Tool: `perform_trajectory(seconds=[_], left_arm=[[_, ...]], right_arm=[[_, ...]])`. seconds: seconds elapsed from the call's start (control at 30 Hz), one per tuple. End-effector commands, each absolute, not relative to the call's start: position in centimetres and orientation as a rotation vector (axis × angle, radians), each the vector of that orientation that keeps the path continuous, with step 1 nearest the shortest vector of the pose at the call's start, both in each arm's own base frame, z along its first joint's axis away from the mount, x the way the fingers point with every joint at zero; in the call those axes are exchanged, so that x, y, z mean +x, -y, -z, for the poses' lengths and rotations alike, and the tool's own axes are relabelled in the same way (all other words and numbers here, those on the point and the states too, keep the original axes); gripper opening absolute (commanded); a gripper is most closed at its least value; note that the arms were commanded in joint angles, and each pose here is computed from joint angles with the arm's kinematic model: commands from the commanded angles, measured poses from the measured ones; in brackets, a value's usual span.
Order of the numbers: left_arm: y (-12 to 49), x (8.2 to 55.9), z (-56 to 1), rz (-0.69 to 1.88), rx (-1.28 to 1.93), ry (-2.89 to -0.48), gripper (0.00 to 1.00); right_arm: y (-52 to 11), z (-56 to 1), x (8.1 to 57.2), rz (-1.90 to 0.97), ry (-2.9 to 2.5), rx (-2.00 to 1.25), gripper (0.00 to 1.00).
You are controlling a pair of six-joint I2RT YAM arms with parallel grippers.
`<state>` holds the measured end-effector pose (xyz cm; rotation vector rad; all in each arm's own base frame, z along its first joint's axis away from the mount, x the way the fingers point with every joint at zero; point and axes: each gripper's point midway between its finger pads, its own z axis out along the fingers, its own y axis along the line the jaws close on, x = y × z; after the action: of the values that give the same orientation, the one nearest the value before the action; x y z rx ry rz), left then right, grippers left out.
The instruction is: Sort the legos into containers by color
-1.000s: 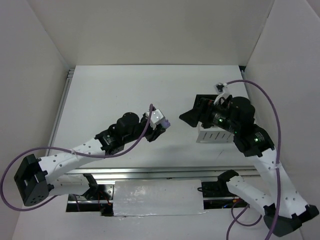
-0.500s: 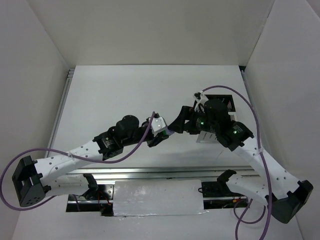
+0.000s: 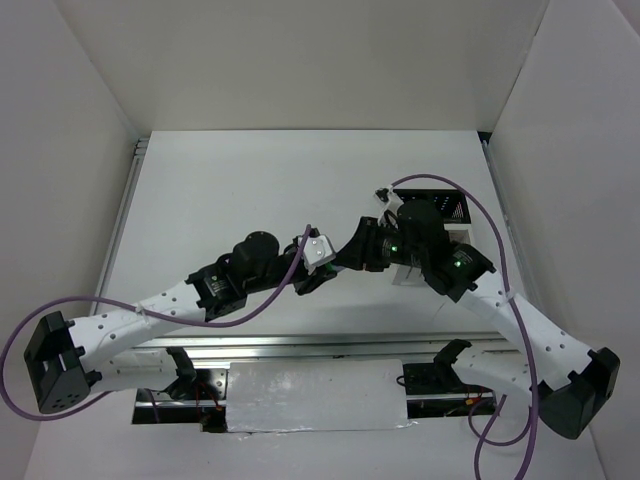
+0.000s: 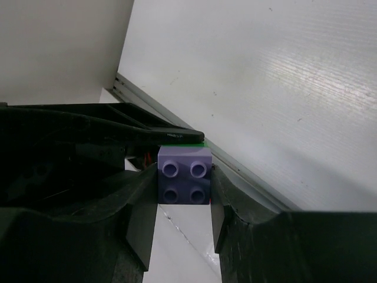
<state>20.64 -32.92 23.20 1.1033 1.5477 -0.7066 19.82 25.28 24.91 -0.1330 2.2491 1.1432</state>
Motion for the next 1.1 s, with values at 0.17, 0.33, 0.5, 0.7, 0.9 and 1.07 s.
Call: perform_trajectory(seconds=[0.17, 0.33, 0.5, 0.7, 0.9, 1.07], left_arm=[[31.7, 22.1, -26.5, 0.656, 0.912, -1.450, 0.00], [30.5, 23.3, -25.9, 0.590, 0.825, -1.501, 0.00], [29.0, 25.1, -26.9, 0.551, 0.614, -1.603, 0.00], [25.2, 25.8, -25.9, 0.386, 0.368, -1.922, 0.00], [16.3, 25.8, -24.1, 0.070, 0.070, -2.111, 0.00], [12.0, 25.4, -23.8, 0.067, 0.001, -2.121, 0.00]], right_arm=[[-21.1, -27.6, 22.7, -1.107, -2.073, -0.035, 0.00], [-17.7, -27.2, 25.5, -0.970, -2.063, 0.073, 0.00], [-7.2, -25.1, 31.6, -0.383, -1.991, 0.524, 0.00], [0.5, -24.0, 36.3, 0.039, -1.957, 0.756, 0.00], [3.6, -22.2, 38.5, 0.151, -1.993, 0.823, 0.00], [4.7, -21.4, 38.9, 0.128, -2.006, 0.844, 0.00]])
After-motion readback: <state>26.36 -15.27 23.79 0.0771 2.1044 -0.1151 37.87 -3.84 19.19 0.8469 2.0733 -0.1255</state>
